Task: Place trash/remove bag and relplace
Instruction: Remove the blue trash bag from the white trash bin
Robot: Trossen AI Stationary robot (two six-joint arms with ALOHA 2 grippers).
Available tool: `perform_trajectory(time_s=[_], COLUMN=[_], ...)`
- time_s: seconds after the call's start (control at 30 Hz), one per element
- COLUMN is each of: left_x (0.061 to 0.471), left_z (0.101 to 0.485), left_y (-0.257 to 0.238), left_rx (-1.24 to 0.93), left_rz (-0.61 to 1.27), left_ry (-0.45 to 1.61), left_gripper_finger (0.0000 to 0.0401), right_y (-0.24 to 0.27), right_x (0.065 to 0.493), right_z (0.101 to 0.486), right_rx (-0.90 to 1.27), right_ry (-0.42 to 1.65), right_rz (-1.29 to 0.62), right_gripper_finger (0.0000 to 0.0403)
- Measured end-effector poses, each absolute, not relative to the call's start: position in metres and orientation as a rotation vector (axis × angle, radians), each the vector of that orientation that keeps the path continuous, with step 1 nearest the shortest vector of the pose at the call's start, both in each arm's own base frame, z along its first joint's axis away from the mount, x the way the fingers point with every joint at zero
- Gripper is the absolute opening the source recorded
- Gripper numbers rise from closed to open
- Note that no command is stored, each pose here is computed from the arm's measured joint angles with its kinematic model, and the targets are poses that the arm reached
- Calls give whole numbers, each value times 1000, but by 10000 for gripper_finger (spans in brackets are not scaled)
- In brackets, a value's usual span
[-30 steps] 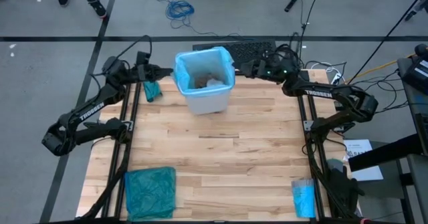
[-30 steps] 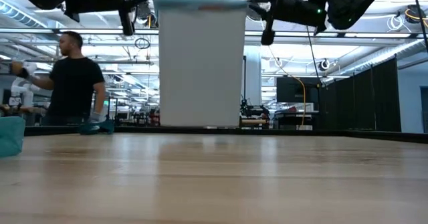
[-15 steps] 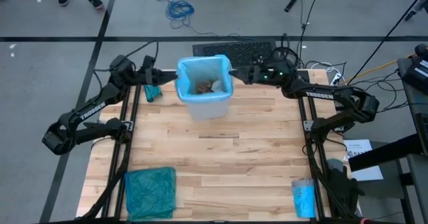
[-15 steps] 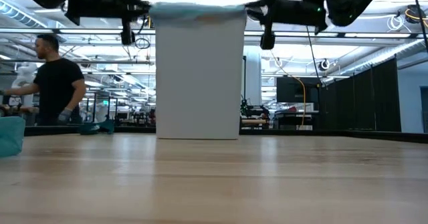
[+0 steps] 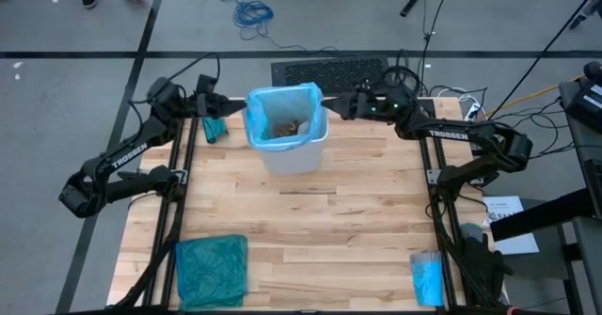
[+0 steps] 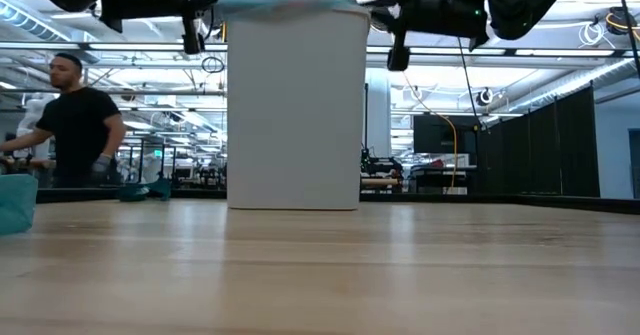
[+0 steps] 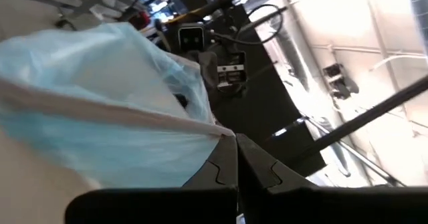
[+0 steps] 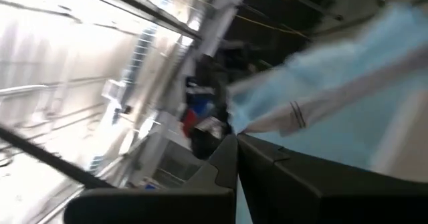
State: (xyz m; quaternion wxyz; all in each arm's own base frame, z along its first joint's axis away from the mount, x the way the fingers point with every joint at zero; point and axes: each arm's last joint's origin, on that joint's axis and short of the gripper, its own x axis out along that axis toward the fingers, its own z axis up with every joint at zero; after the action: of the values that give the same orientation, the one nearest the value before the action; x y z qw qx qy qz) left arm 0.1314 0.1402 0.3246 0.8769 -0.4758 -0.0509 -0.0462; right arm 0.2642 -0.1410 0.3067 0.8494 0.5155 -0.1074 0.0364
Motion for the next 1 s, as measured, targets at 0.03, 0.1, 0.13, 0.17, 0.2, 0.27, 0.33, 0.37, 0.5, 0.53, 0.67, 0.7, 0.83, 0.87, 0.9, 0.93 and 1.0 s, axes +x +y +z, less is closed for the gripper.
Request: perform_trajectory(time_s=[0.03,0.1,0.13,0.17,0.2,0.27,0.33,0.37,0.5,0.53,0.67,0.7,0.83,0.87,0.9,0.93,1.0], left_x=[131,131,131,131,131,131,130,130,133,133,132,132,132,131,131,131,131], left_z=[326,326,326,326,327,330,337,338,338,339,351,352,360,364,366,367,370], left_y=[140,140,140,140,140,140,140,140,144,144,142,142,143,142,141,141,141], left_rx=[-986,-985,-987,-990,-987,-971,-940,-927,-930,-928,-876,-875,-861,-850,-840,-838,-836], left_rz=[-102,-103,-101,-97,-94,-97,-103,-102,-75,-72,-92,-93,-97,-101,-105,-107,-109], left_ry=[-114,-117,-118,-122,-127,-140,-156,-159,-175,-179,-208,-208,-218,-225,-230,-231,-234], left_gripper_finger=[0,0,0,0,0,0,0,0,0,0,0,0,0,0,0,0,0], right_y=[-141,-140,-141,-141,-141,-140,-140,-141,-144,-144,-144,-145,-146,-146,-145,-146,-146], right_x=[263,263,263,263,263,264,265,266,271,271,272,273,275,274,274,275,275], right_z=[309,311,311,310,310,314,319,320,322,326,341,343,350,352,353,354,355], right_rx=[1076,1068,1073,1076,1076,1066,1047,1045,1035,1020,966,968,943,938,936,935,936], right_ry=[-247,-260,-257,-260,-269,-284,-290,-277,-251,-265,-281,-273,-264,-267,-269,-268,-269], right_rz=[91,101,96,88,80,91,94,83,52,65,74,67,60,66,69,70,69], right_gripper_finger=[0,0,0,0,0,0,0,0,0,0,0,0,0,0,0,0,0])
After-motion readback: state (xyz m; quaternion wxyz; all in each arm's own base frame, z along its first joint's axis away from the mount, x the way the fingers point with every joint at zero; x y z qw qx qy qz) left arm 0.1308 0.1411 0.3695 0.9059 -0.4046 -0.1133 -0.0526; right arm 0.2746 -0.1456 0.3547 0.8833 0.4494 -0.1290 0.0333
